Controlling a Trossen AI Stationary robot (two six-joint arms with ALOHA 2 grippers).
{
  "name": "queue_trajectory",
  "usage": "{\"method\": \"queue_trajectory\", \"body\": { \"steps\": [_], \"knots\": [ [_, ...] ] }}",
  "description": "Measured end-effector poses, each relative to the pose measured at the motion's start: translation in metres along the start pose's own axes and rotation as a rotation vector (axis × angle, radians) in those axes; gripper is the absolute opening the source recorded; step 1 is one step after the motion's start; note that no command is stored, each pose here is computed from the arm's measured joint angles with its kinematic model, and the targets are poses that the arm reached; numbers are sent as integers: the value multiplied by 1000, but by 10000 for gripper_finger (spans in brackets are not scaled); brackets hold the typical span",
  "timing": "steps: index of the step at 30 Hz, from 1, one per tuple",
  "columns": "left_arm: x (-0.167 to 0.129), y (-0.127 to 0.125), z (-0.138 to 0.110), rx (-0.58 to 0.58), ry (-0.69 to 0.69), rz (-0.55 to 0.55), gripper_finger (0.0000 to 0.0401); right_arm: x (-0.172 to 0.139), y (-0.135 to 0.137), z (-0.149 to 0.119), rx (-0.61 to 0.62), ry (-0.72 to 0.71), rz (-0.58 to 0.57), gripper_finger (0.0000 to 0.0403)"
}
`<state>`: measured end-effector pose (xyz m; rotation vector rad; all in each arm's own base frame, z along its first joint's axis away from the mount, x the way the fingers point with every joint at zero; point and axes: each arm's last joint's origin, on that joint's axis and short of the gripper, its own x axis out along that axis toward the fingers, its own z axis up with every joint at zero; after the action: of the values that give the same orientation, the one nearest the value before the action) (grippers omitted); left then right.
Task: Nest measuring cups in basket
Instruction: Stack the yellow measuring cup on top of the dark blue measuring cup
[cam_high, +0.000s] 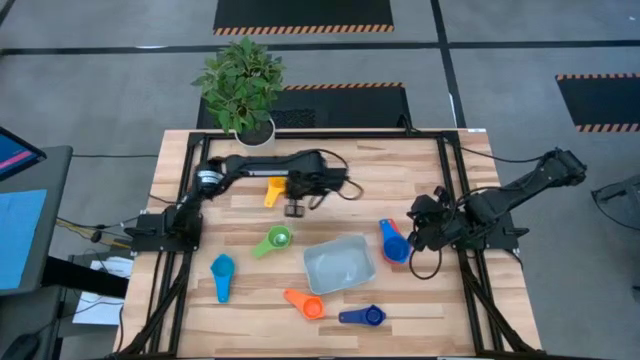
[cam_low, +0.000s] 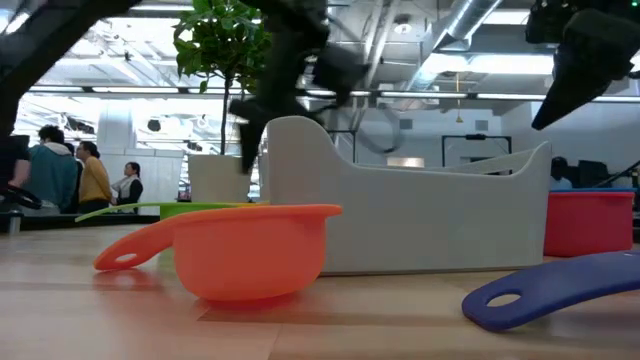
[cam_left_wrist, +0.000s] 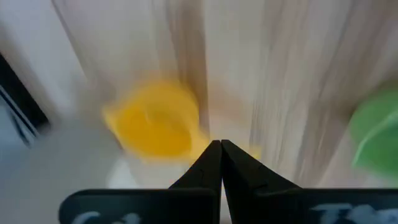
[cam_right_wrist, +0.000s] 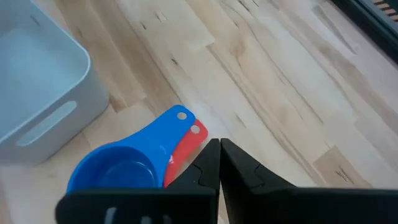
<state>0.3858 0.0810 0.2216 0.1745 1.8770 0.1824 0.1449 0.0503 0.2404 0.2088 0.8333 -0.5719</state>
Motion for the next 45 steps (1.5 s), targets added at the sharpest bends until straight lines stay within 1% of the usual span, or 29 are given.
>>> {"method": "queue_trajectory", "body": {
  "steps": [3, 6, 8, 10, 13, 16, 18, 20, 22, 25, 29, 32, 36, 39, 42, 45],
  "knots": [
    [8, -4, -42, -63, 61, -9, 0, 1, 1, -1, -6, 5, -7, 29],
    [14, -13, -83, -131, 8, -3, 0, 2, 1, -1, -7, 8, -8, 23],
    [23, -18, -104, -171, -105, 7, 0, 3, 2, -1, -9, 7, -12, 21],
    [28, -20, -117, -222, -288, 23, 0, 3, 2, 0, -8, 9, -16, 20],
    [40, -25, -126, -265, -541, 52, 0, 5, 1, 2, 11, 1, -23, 22],
    [43, -25, -129, -310, -746, 90, 0, 6, -1, 4, 27, 1, -38, 29],
    [43, -24, -130, -331, -798, 103, 3, 8, -3, 5, 38, 5, -45, 32],
    [43, -21, -130, -324, -804, 114, 14, 8, -3, 5, 46, 7, -48, 34],
    [44, -17, -128, -333, -798, 118, 37, 9, -3, 6, 54, 4, -47, 35],
    [52, -13, -124, -377, -756, 115, 89, 8, -2, 7, 60, -3, -37, 33],
    [62, -10, -114, -446, -737, 85, 161, 8, -1, 6, 53, -3, -30, 27],
    [67, -10, -106, -442, -738, 64, 195, 7, 0, 5, 47, -3, -24, 23],
    [81, -12, -94, -433, -694, 62, 207, 6, 1, 4, 37, -2, -15, 22],
    [89, -11, -84, -438, -693, 101, 208, 5, 2, 3, 32, -3, -9, 26],
    [88, -8, -78, -446, -702, 138, 208, 5, 2, 3, 30, -3, -7, 31],
    [84, -5, -76, -427, -702, 154, 207, 5, 2, 3, 30, 1, -4, 32]
  ]
}}
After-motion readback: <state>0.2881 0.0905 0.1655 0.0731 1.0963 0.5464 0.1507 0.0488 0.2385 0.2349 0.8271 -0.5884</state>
